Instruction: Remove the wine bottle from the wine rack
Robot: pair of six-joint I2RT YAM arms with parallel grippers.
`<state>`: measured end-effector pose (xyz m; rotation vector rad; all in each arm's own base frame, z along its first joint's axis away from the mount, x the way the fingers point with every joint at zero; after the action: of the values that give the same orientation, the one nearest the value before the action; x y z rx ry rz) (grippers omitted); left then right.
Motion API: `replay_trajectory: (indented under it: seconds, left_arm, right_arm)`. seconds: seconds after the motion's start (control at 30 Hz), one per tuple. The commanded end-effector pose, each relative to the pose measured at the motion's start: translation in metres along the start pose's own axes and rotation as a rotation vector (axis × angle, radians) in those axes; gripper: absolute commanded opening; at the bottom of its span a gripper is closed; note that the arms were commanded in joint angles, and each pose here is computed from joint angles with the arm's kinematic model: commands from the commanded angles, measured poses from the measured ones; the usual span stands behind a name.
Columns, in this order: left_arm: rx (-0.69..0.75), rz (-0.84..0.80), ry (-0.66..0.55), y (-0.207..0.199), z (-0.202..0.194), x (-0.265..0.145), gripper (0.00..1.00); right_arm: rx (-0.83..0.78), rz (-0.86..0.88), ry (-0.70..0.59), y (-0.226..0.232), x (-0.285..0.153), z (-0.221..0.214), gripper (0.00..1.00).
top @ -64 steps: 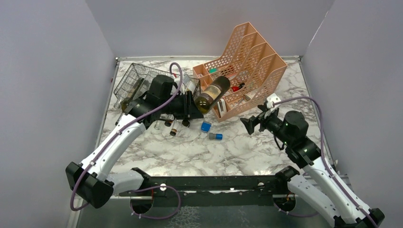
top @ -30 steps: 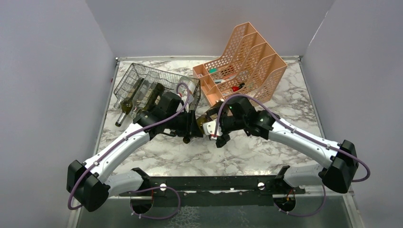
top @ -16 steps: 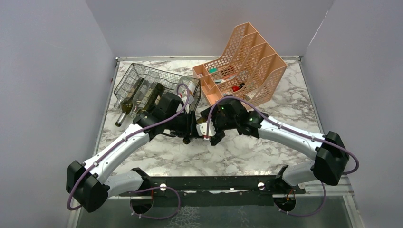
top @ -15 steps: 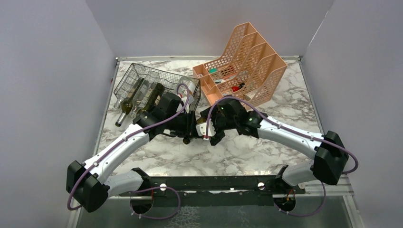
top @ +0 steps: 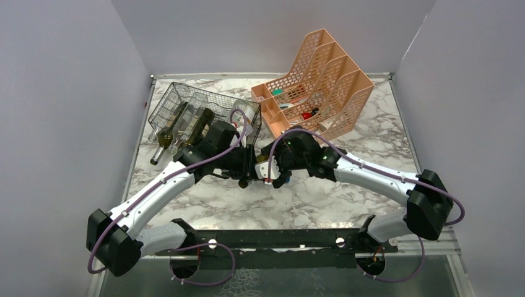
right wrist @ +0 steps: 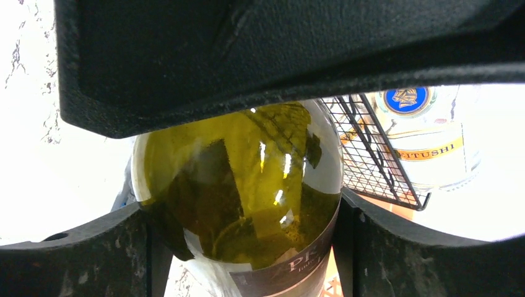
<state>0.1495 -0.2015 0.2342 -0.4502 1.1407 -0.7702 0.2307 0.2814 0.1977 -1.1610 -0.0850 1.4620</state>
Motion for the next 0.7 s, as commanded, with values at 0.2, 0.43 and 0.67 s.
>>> replay_trajectory:
  seconds: [0.2,0.43,0.67]
  left_arm:
    - [0.073,-0.115,-0.084,-0.025,0.017,-0.01,0.4]
    - [0.154,-0.127,-0.153,-0.039,0.025,-0.029,0.99]
    - [0.25,0.099,-0.339,-0.05,0.059,-0.072,0.99]
  right_arm:
    - [0.049,-0.072,-0.063,-0.006,-0.007,0.013,0.68]
    - [0.17,-0.178,-0.133,0.003,-0.018,0.016,0.64]
    - [0.441,-0.327,-0.133,0.017,-0.036,0.01,0.63]
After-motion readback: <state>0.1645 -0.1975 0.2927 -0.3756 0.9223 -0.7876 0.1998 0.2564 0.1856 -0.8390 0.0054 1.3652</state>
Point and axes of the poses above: each gripper's point midway between its finger pads, its own x axis out along the fingers, its own y axis along the line the jaws close on, z = x × y, the point moved 7 cm from there along -x, back along the fingers, and after that the axes turned 2 degrees about x, right-handed, at the moved point
